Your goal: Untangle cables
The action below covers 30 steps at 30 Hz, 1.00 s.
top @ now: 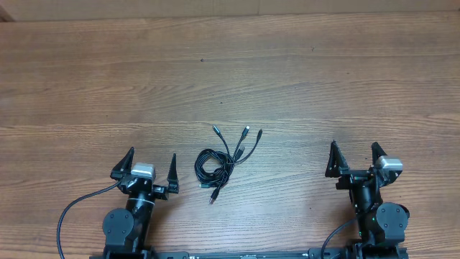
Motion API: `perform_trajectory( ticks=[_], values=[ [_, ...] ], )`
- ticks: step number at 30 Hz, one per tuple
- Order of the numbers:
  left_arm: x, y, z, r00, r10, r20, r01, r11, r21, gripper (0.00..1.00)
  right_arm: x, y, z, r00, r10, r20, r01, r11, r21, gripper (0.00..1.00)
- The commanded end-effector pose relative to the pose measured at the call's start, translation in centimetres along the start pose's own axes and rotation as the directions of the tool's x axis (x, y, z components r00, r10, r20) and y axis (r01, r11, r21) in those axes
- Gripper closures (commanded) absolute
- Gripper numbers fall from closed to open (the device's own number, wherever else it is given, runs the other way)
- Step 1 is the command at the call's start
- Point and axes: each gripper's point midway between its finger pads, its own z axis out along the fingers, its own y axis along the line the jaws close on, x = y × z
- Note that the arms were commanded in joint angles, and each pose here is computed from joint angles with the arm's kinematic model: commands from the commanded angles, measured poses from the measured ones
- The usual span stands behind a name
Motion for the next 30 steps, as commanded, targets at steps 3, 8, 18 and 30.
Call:
perform_trajectory(
  ticks=[3,8,18,30],
  values=[
    [-0.6,-1.2,-0.1,0.999,-0.012,0.031,0.01,0.997,0.072,0.0,0.1,-0.2,0.0,1.0,0.007,0.006,-0.007,1.0,0.009,0.0],
    [-0.7,-1.4,-0.1,0.999,-0.023,0.031,0.021,0.996,0.084,0.01,0.1,-0.2,0.0,1.0,0.007,0.006,-0.007,1.0,0.009,0.0],
    [-1.5,-1.2,-1.1,0.999,-0.026,-0.045,0.029,0.997,0.072,0.0,0.1,-0.2,0.0,1.0,0.007,0.006,-0.007,1.0,0.009,0.0],
    [-1.0,-0.7,-0.1,0.974,-0.035,-0.222,0.047,0.998,0.051,0.01,0.1,-0.2,0.0,1.0,0.007,0.006,-0.007,1.0,0.009,0.0]
  ],
)
